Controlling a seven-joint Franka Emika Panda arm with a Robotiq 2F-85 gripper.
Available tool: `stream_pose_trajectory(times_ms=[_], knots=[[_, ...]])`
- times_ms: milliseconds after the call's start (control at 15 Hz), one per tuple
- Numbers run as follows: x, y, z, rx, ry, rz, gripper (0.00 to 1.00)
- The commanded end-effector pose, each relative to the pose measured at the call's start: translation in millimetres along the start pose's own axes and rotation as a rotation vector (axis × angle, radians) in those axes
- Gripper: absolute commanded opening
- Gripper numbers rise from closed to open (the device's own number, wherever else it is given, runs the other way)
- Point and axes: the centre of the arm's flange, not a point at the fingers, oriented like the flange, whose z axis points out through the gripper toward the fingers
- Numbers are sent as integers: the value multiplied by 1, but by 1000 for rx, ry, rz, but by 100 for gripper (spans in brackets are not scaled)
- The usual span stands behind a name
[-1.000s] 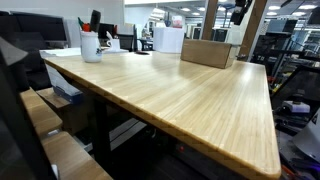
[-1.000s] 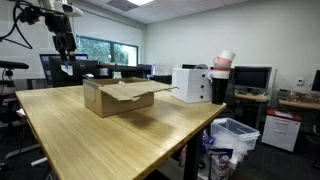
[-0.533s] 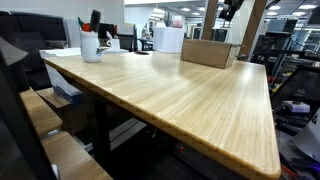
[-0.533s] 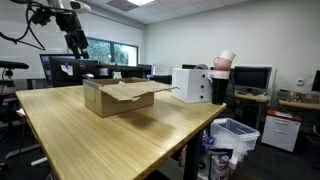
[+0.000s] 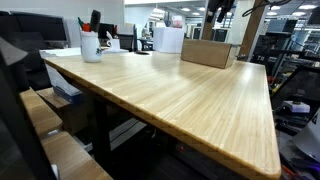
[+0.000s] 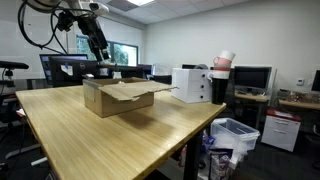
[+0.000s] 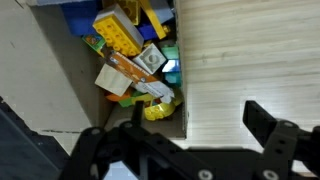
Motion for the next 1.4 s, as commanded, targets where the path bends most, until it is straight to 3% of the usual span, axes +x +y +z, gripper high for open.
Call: stream_pose_trajectory(times_ms=[0,733,1000,1333], knots=[[15,0,16,-77,-30,47,100],[15,-3,46,-207,-127,65,100],[13,-3,51,-225,-167,63,100],[8,-6,52,-219,-279,27,100]])
